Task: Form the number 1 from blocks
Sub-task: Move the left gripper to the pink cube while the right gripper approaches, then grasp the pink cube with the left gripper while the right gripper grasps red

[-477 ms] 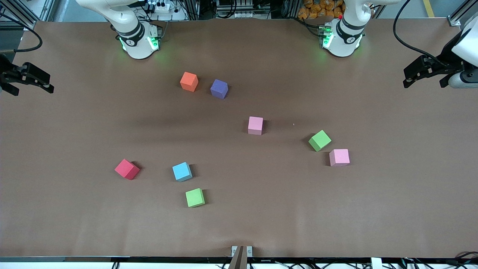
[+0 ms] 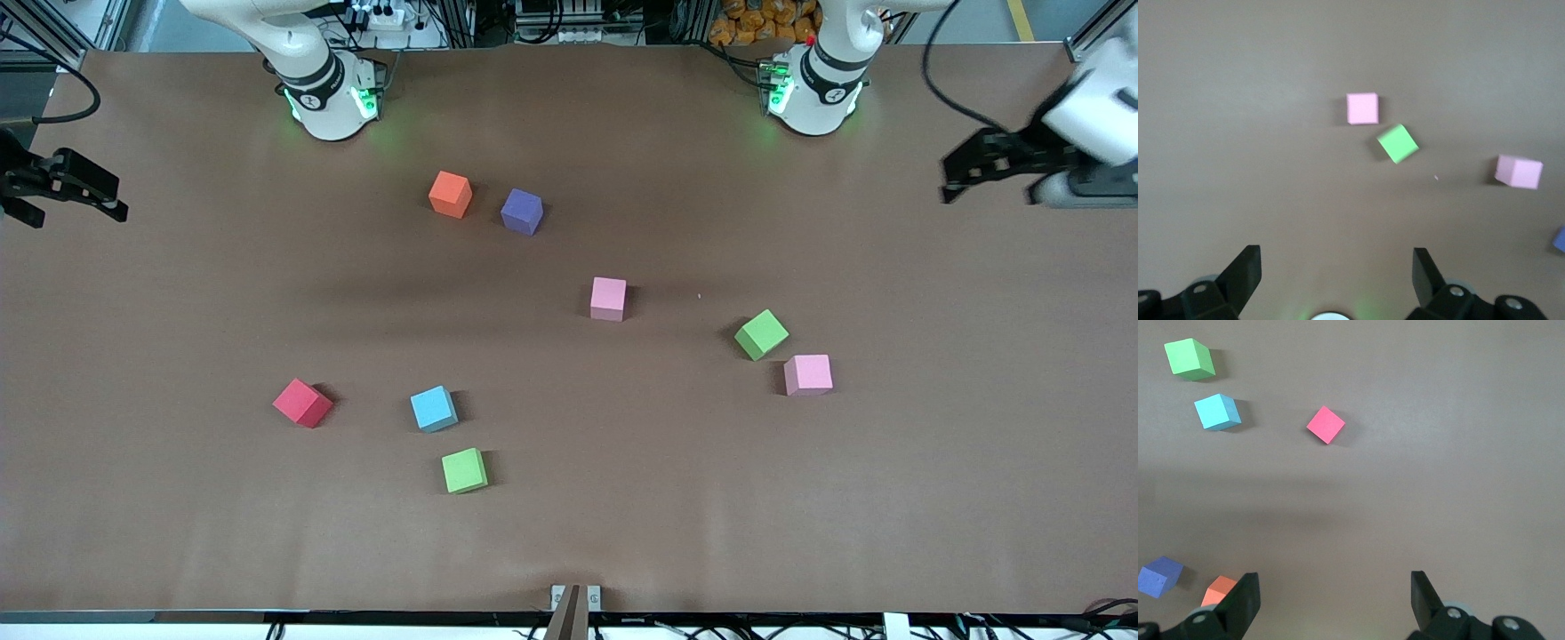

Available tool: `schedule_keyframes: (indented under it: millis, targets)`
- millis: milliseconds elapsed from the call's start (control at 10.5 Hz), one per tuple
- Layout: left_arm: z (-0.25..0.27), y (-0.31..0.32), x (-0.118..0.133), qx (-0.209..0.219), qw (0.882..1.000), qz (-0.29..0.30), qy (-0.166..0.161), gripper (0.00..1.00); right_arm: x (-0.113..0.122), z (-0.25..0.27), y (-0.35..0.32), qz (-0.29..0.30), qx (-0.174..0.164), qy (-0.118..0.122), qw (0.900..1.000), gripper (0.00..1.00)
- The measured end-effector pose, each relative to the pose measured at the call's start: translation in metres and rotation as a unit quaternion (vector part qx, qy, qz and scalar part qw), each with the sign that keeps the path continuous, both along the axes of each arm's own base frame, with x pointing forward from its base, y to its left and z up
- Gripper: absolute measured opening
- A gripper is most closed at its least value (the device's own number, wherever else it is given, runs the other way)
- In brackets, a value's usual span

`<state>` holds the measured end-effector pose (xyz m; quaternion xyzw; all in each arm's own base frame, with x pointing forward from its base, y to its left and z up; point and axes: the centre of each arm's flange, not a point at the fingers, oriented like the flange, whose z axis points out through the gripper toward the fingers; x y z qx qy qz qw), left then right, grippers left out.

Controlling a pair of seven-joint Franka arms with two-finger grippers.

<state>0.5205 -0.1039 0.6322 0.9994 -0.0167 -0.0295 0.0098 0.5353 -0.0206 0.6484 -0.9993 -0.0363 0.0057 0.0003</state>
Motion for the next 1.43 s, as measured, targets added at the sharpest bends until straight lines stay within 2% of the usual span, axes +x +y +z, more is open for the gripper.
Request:
schedule_keyframes:
  millis: [191, 382, 572, 763, 954, 1145, 1431]
  targets:
    - [-0.057, -0.093, -0.013, 0.003, 1.0, 0.028, 0.008, 1.0, 0.001, -0.001, 0.0, 0.0, 0.0, 0.001, 1.0, 1.0]
    - [-0.134, -0.19, -0.042, -0.004, 1.0, 0.012, -0.005, 1.0, 0.007, -0.012, 0.0, -0.001, -0.002, 0.011, 1.0, 1.0]
    - [-0.191, -0.244, -0.06, -0.018, 1.0, -0.007, 0.0, 1.0, 0.024, -0.046, 0.004, 0.001, -0.006, 0.04, 0.999, 1.0]
    - [-0.232, -0.288, -0.074, -0.034, 0.999, -0.022, 0.004, 1.0, 0.048, -0.101, 0.016, 0.005, 0.0, 0.082, 0.997, 1.0]
    - [-0.282, -0.325, -0.085, -0.036, 0.997, -0.064, -0.015, 1.0, 0.074, -0.165, 0.027, 0.002, 0.018, 0.117, 0.993, 1.0]
    - [-0.336, -0.345, -0.088, -0.032, 0.995, -0.088, -0.02, 1.0, 0.098, -0.22, 0.032, 0.008, 0.022, 0.118, 0.993, 1.0]
    - [-0.376, -0.354, -0.088, -0.017, 0.995, -0.099, -0.012, 1.0, 0.132, -0.288, 0.036, 0.119, 0.018, 0.084, 0.989, 1.0]
